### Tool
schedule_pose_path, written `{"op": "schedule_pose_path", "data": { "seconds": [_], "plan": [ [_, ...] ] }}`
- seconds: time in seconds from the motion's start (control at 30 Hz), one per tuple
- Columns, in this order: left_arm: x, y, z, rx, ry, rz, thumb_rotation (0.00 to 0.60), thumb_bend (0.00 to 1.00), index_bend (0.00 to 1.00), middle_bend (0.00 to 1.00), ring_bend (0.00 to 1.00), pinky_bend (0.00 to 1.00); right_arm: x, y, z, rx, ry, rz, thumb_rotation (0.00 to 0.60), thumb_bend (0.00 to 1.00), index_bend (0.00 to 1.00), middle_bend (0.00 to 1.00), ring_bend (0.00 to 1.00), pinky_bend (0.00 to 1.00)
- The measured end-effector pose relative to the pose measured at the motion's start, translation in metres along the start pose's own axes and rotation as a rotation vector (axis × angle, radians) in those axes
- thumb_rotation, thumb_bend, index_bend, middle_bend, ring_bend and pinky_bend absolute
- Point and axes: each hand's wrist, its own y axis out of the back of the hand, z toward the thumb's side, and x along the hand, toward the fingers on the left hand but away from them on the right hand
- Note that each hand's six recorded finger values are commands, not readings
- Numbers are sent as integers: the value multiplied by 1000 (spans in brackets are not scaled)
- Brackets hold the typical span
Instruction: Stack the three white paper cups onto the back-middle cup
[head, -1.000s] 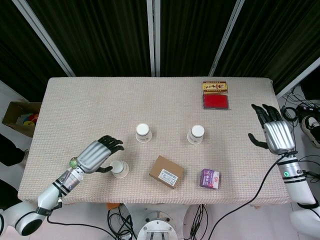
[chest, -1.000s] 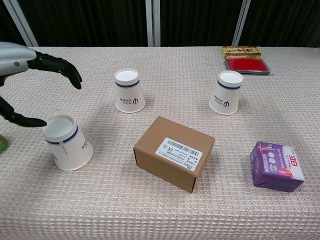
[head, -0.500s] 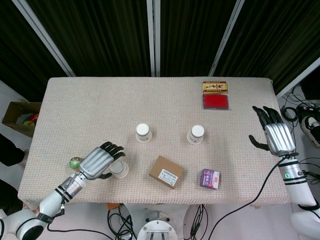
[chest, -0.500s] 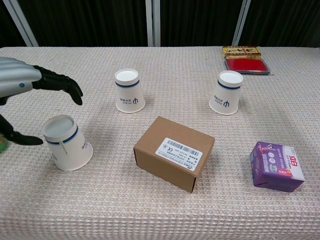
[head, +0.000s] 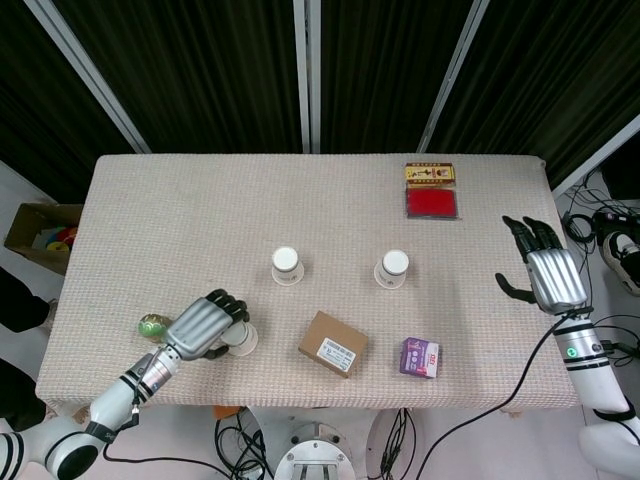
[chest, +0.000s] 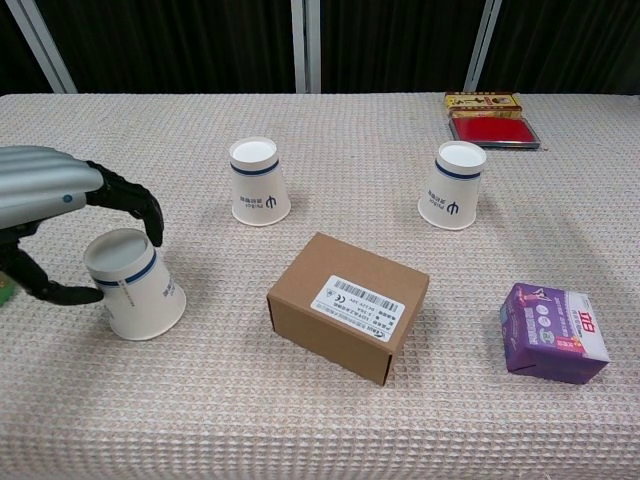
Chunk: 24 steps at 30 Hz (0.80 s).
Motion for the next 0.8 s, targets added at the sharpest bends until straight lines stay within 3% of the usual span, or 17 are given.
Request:
{"op": "schedule_pose_path", "data": {
  "seconds": [0.1,0.3,0.5,0.63,0.8],
  "plan": [
    [-1,-1,-1,-4,6,-2,600,337,473,420,401,253,1,0,0,-2,-1,0,600,245,53,154,41,121],
    [0,11,-3,-55,6,44,600,361,504,456,420,253,4,2,-2,-1,-6,-6,600,246,53,154,41,121],
    [7,52,-19,-76,30,142,600,355,494,448,418,252,14,14,-12,-2,-29,-39,600,246,53,154,41,121],
    [19,93,-27,-59,31,223,600,355,490,443,416,248,24,21,-20,-13,-52,-62,600,246,53,154,41,121],
    [42,122,-25,-49,14,231,600,355,489,436,412,243,35,27,-31,-33,-85,-84,600,246,53,154,41,121]
  ]
}}
